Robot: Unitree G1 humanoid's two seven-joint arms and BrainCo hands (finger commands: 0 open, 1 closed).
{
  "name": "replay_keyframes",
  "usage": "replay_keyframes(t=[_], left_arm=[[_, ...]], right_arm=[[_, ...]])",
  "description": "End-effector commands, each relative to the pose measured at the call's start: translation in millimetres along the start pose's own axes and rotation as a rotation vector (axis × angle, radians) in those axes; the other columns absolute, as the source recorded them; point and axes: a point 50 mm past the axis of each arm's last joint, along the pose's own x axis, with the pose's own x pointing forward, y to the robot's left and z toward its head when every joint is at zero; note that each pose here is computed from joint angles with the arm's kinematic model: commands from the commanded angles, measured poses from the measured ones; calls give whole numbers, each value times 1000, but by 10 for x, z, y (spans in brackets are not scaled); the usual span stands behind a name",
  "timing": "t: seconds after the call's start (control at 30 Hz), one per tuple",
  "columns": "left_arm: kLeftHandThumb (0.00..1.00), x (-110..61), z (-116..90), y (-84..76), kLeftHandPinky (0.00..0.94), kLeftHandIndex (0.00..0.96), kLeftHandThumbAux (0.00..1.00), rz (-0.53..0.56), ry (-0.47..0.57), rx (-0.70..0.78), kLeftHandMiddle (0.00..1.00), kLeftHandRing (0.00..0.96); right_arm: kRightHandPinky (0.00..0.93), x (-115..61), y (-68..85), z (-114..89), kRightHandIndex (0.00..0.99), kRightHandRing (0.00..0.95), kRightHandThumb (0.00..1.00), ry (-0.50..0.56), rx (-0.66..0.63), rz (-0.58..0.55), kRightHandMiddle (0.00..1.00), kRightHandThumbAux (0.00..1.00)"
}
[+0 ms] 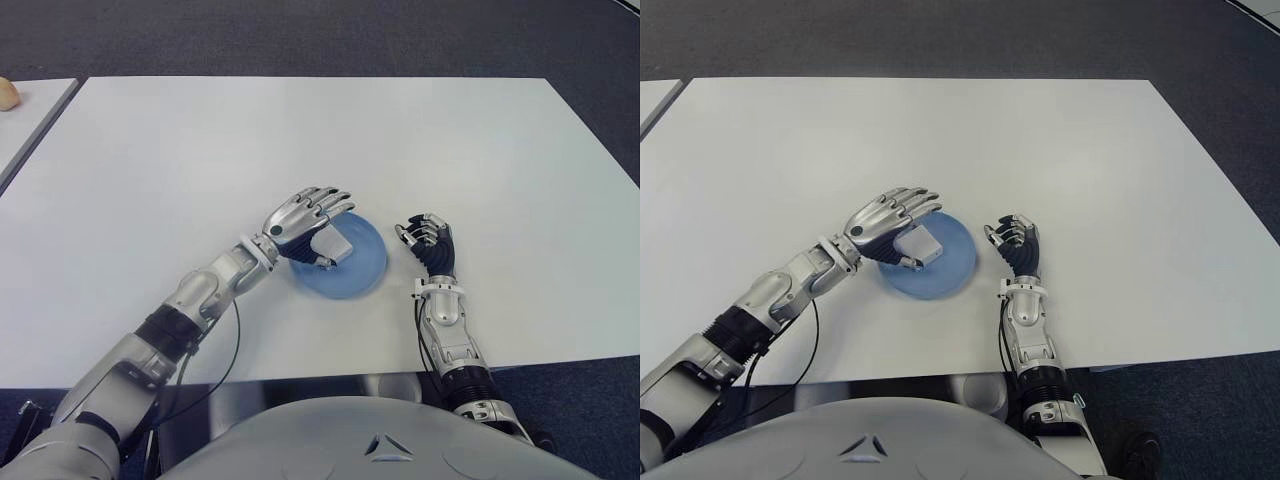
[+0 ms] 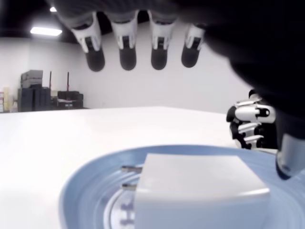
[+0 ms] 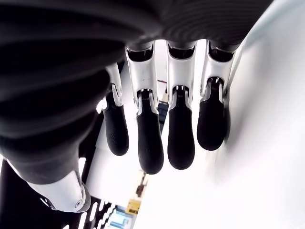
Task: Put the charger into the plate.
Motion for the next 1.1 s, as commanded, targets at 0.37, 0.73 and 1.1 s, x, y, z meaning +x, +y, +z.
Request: replay_keyframes(t=[0.37,0.73,1.1], left_arm=[[29,-180,-95,-16,0,0,384,244,254,-437,0,0],[75,-355,-384,-173,0,0,428,299,431,-733,0,0],[38,-567,-513,-365,5,19,631,388,654,-870,20,0]], right_arm=[[599,-17,-6,-42,426,591,704,17,-2,9,570,734],[591,-16,-6,-52,426,587,704,21,9,9,565,733],[597,-19,-5,-57,426,587,704,22,9,13,564,733]])
